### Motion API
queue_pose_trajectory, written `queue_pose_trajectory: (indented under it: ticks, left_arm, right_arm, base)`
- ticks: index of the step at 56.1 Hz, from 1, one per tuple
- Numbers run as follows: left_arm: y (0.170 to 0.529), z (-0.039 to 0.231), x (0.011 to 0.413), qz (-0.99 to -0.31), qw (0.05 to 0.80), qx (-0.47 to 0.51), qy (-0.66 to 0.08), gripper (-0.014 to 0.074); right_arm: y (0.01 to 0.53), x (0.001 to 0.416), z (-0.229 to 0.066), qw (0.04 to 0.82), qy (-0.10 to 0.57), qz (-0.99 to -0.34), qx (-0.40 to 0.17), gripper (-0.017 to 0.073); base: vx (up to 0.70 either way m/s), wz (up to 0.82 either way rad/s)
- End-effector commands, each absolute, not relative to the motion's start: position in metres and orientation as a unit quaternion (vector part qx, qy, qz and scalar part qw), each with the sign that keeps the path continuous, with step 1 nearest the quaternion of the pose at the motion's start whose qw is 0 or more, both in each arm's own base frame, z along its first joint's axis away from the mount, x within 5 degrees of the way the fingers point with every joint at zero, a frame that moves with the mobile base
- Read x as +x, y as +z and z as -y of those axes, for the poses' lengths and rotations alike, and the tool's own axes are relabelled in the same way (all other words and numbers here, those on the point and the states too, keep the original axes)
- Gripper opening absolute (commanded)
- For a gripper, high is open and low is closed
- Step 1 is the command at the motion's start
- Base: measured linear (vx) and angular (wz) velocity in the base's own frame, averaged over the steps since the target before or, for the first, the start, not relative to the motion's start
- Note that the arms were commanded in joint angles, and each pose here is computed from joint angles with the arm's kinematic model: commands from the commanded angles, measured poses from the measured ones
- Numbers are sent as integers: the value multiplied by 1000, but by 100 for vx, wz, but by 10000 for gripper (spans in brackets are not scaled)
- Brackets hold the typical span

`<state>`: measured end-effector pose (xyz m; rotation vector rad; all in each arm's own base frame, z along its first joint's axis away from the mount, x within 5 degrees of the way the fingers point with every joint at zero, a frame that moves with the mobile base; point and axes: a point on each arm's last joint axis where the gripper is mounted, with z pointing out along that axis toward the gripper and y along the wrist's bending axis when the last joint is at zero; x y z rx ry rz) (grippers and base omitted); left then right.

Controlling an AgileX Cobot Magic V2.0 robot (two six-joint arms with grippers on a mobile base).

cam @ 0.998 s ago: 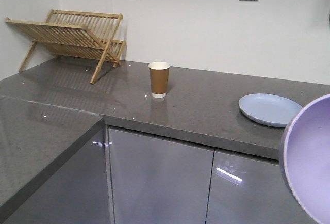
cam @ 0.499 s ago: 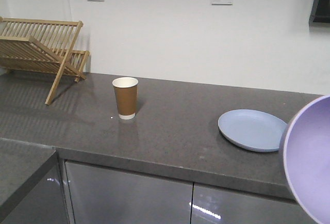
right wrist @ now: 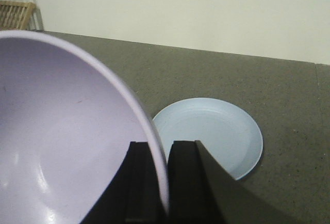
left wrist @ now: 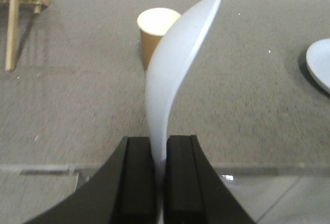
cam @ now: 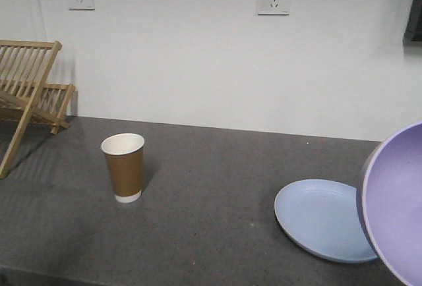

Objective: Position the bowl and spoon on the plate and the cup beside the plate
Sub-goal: 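Drive the base to the counter with the paper cup and blue plate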

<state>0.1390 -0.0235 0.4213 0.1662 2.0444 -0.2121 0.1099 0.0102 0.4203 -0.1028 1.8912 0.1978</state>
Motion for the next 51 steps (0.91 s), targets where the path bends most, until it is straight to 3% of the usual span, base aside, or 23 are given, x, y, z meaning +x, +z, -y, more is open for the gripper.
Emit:
queue_pose_trajectory:
  ticks: [1,28,51]
  left_arm:
    - [437,24,139,-822,558,61,-97,0]
    - [437,24,139,-822,559,61,-97,0]
    - [436,24,140,-823,557,61,-97,0]
  right_arm:
    - [435,111,-9,620,82,-780,-29,-9]
    - [435,110,-9,620,82,-780,-29,-9]
    - [435,110,-9,620,82,-780,-29,-9]
  base:
    - [41,-18]
    - [33,-27]
    - [15,-12]
